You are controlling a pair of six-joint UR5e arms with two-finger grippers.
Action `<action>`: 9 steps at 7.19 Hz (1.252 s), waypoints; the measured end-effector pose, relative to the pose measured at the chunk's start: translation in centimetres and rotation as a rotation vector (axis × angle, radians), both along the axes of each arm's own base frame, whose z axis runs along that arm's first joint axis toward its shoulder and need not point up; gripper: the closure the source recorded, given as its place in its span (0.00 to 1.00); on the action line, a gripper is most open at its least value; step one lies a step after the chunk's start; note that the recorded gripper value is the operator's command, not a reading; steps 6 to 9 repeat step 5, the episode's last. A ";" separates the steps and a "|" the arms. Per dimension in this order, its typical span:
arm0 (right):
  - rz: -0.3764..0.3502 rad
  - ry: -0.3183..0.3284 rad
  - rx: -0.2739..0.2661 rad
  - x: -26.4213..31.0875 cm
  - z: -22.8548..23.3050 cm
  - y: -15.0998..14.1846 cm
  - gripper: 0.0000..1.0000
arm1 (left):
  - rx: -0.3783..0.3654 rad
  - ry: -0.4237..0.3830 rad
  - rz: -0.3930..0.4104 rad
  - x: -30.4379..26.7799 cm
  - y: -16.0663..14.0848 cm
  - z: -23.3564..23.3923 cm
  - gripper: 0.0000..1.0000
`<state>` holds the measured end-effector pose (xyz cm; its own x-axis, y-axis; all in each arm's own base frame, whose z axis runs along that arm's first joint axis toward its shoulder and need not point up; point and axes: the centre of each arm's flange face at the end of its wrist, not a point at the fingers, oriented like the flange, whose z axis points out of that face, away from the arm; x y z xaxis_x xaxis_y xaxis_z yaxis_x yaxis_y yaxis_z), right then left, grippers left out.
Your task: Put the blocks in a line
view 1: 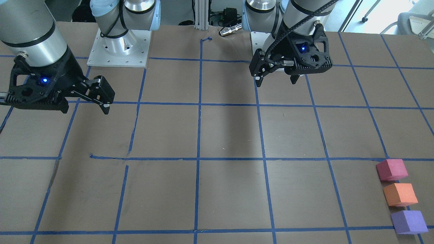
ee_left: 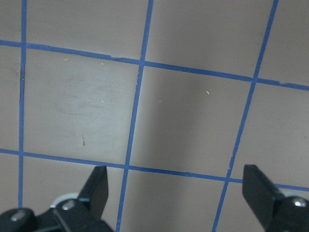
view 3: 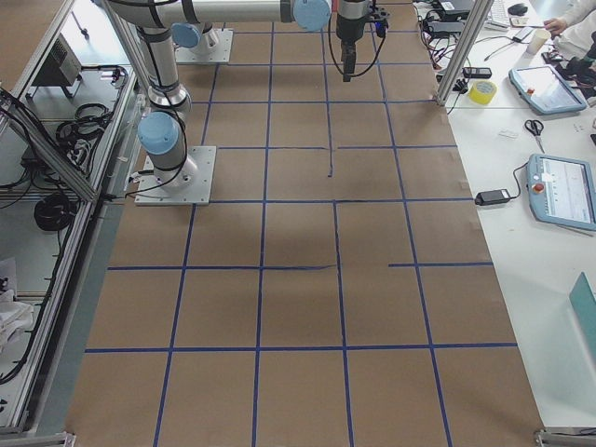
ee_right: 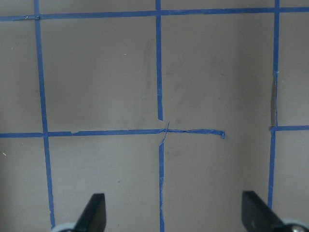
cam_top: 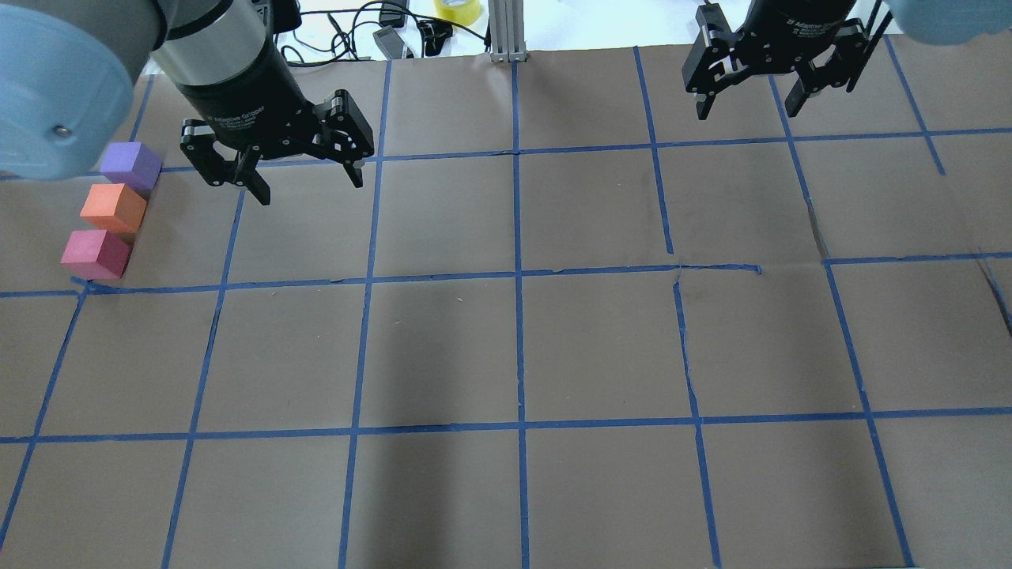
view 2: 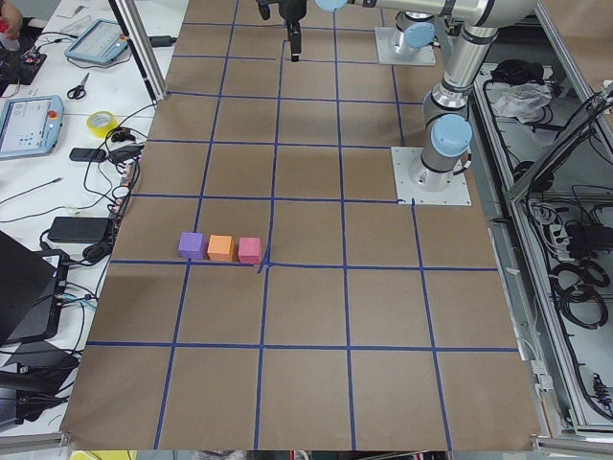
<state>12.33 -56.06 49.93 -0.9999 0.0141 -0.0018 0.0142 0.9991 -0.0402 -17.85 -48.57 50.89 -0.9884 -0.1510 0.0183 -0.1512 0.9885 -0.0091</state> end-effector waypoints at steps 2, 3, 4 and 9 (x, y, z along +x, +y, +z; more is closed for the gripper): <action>0.000 0.000 0.001 0.0 0.0 0.0 0.00 | -0.012 -0.005 -0.017 0.3 -0.1 0.4 0.00; 0.000 0.000 0.002 0.0 0.0 0.0 0.00 | -0.017 -0.006 -0.049 0.4 -0.2 0.5 0.00; 0.001 0.000 0.004 0.0 -0.1 0.0 0.00 | -0.021 -0.008 -0.093 0.4 -0.3 0.5 0.00; 0.002 0.000 0.006 0.1 -0.3 0.1 0.00 | -0.022 -0.007 -0.115 0.4 -0.4 0.5 0.00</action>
